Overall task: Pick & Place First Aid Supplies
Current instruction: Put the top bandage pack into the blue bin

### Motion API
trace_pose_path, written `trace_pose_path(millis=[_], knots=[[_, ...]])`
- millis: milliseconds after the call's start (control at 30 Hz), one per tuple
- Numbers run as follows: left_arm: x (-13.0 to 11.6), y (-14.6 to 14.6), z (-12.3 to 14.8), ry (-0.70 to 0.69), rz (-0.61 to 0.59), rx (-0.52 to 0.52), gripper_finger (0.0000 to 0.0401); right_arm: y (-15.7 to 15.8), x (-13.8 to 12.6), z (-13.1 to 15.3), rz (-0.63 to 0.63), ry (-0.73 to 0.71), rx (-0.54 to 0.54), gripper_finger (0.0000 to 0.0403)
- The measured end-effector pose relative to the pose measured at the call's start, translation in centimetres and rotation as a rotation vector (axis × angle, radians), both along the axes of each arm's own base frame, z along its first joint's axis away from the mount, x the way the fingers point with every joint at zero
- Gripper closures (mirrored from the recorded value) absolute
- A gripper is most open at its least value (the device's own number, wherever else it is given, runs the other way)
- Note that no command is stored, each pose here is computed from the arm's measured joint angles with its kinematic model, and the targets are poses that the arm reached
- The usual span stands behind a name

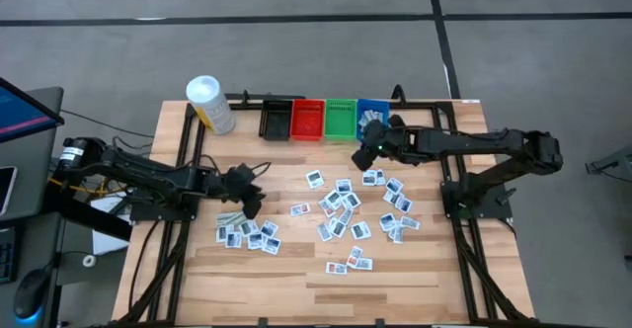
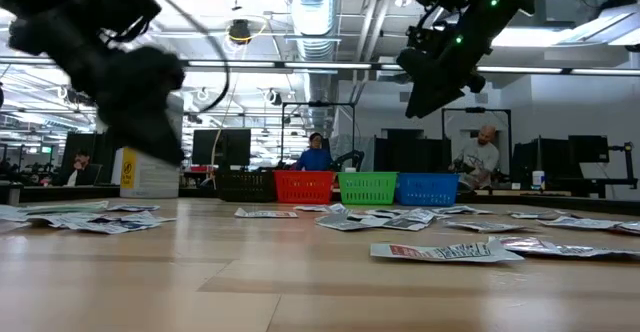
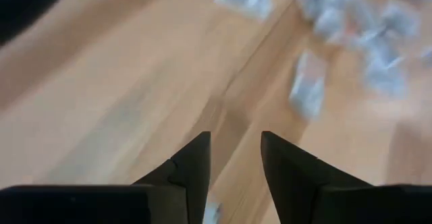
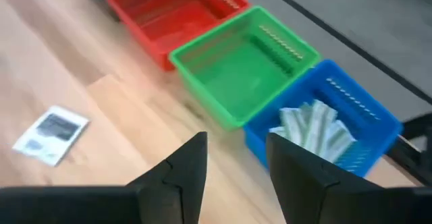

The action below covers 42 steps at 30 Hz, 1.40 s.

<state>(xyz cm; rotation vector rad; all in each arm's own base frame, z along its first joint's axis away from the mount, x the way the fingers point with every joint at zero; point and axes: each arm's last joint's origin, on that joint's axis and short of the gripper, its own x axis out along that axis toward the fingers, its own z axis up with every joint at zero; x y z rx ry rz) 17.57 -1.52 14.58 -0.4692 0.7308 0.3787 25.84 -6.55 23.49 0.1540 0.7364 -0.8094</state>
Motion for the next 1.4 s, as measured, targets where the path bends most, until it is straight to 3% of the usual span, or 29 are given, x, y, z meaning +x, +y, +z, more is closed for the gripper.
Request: trace_pose_path(millis=[167,500,733,867,1000,1100,1167,1267,1400], knots=[[-0.7,-1.0,-0.6,0.077,-0.052,-0.063,0.0270,1.3,0.5,-0.1,0.054,0.000,-0.002,0.0254],[-1.9,-4.5,-0.8,0.165,-0.325,-0.230,0.0270,2.5,0.7,-0.1,0.094,-0.004,-0.006,0.0257],[-2.9,-5.8,-1.0,0.239,-0.326,-0.280,0.0270,2.4,0.8,0.1,0.082,-0.027,-0.021,0.0254],[-1.9,-6.8,0.8,0.148,-0.416,-0.275,0.0270,2.3,0.8,0.1,0.078,-0.028,-0.021,0.0256],[-0.4,-7.5,2.5,-0.080,-0.489,-0.267,0.0270,2.2,0.8,0.1,0.075,-0.030,-0.021,0.0259],[0.4,-7.5,3.6,-0.240,-0.473,-0.185,0.0270,2.2,0.9,0.2,0.075,-0.039,-0.022,0.0259],[0.7,-6.9,3.7,-0.262,-0.420,-0.118,0.0270,2.4,1.0,0.2,0.083,-0.043,-0.022,0.0258],[0.6,-5.7,2.8,-0.157,-0.377,-0.067,0.0270,2.8,1.0,0.2,0.097,-0.046,-0.022,0.0257],[-0.7,-4.6,1.2,0.089,-0.312,-0.068,0.0270,3.3,1.1,0.2,0.116,-0.047,-0.022,0.0261]])
